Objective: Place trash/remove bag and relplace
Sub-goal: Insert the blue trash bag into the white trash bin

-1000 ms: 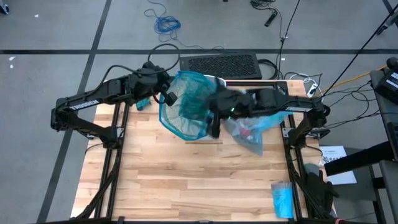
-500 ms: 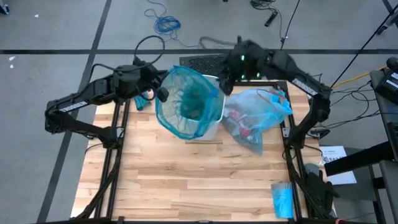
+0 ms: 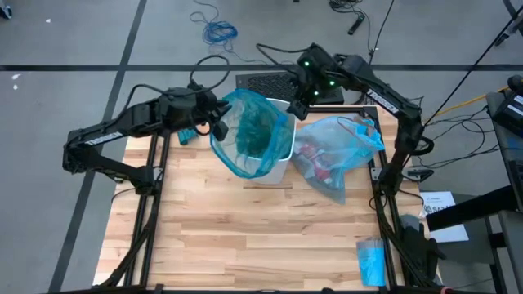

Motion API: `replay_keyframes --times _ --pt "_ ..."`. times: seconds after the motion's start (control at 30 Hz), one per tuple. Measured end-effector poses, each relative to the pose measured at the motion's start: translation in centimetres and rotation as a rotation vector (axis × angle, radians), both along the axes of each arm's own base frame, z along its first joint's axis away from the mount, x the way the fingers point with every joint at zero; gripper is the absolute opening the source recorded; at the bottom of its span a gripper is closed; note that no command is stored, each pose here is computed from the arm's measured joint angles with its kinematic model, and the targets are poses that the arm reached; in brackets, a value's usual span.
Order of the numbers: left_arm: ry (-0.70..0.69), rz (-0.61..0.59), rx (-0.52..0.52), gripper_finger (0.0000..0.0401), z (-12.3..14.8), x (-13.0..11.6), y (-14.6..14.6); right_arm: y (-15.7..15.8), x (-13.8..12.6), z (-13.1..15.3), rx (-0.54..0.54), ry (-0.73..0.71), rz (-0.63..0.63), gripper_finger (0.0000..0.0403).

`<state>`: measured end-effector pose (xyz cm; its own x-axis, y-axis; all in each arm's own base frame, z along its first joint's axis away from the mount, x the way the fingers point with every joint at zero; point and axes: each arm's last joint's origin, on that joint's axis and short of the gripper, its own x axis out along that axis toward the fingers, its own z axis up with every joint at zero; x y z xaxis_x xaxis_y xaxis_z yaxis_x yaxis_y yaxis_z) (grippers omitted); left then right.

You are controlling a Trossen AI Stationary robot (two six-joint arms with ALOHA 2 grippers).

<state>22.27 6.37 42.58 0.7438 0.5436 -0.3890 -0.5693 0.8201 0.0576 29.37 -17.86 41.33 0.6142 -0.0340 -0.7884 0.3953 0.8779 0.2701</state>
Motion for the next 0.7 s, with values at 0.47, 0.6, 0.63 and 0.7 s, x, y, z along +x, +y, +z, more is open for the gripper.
replay_keyframes --times 0.47,0.6,0.63,0.7 --pt "0.048 -0.107 -0.106 0.0068 -0.1 -2.6 -4.3 0.0 1.9 -1.7 0.031 0.049 -0.045 0.0011" --pt "0.0 -0.156 -0.093 0.0068 0.8 -4.1 -5.5 2.2 3.9 -1.1 0.085 -0.04 -0.09 0.0002" --pt "-0.008 -0.165 -0.092 0.0068 0.9 -4.3 -5.6 3.0 4.6 -0.9 0.096 -0.08 -0.095 0.0001" --pt "-0.02 -0.182 -0.091 0.0068 1.1 -4.8 -5.9 4.6 6.1 -0.3 0.116 -0.166 -0.101 0.0001"
